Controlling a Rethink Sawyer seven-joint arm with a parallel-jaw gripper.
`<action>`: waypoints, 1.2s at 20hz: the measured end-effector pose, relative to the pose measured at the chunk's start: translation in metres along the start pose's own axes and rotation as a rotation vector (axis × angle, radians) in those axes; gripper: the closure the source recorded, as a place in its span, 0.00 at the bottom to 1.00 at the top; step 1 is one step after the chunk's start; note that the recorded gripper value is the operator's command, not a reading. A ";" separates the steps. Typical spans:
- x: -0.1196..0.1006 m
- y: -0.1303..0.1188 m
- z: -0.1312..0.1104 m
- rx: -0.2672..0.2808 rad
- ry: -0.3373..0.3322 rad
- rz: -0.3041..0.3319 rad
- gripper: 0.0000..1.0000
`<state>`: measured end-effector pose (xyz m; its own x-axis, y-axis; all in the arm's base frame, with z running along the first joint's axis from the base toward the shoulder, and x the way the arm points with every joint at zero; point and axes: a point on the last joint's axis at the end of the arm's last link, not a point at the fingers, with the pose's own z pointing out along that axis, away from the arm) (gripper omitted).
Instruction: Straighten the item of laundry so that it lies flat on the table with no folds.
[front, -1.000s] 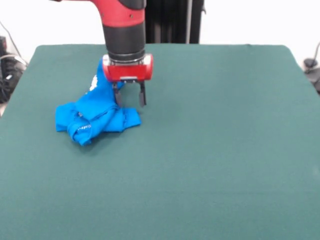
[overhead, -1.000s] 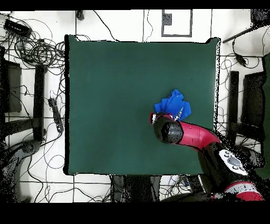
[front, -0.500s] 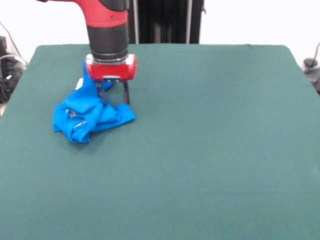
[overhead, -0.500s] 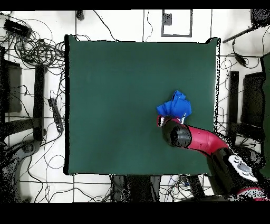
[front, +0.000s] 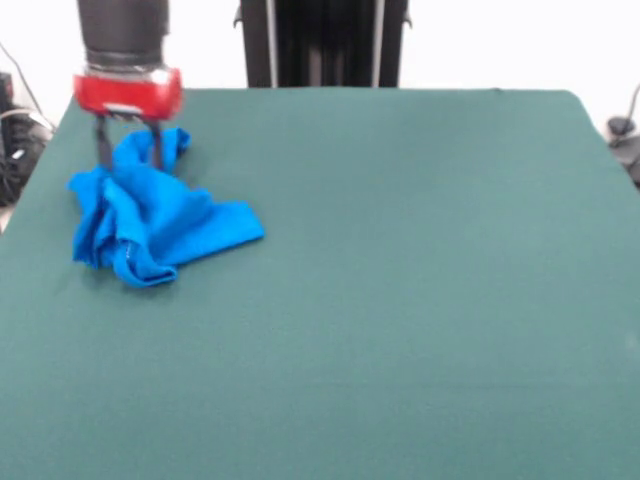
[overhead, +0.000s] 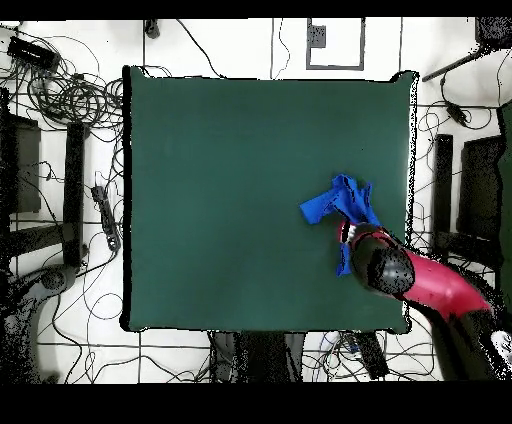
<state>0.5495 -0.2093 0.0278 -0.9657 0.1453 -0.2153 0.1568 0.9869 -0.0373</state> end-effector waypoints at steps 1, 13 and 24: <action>-0.002 -0.022 -0.012 0.019 -0.001 0.026 0.00; -0.006 -0.072 -0.049 0.068 0.020 0.083 0.00; -0.014 -0.040 -0.048 0.056 0.019 0.027 0.00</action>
<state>0.5464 -0.2474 0.0791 -0.9646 0.1740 -0.1983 0.1941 0.9771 -0.0867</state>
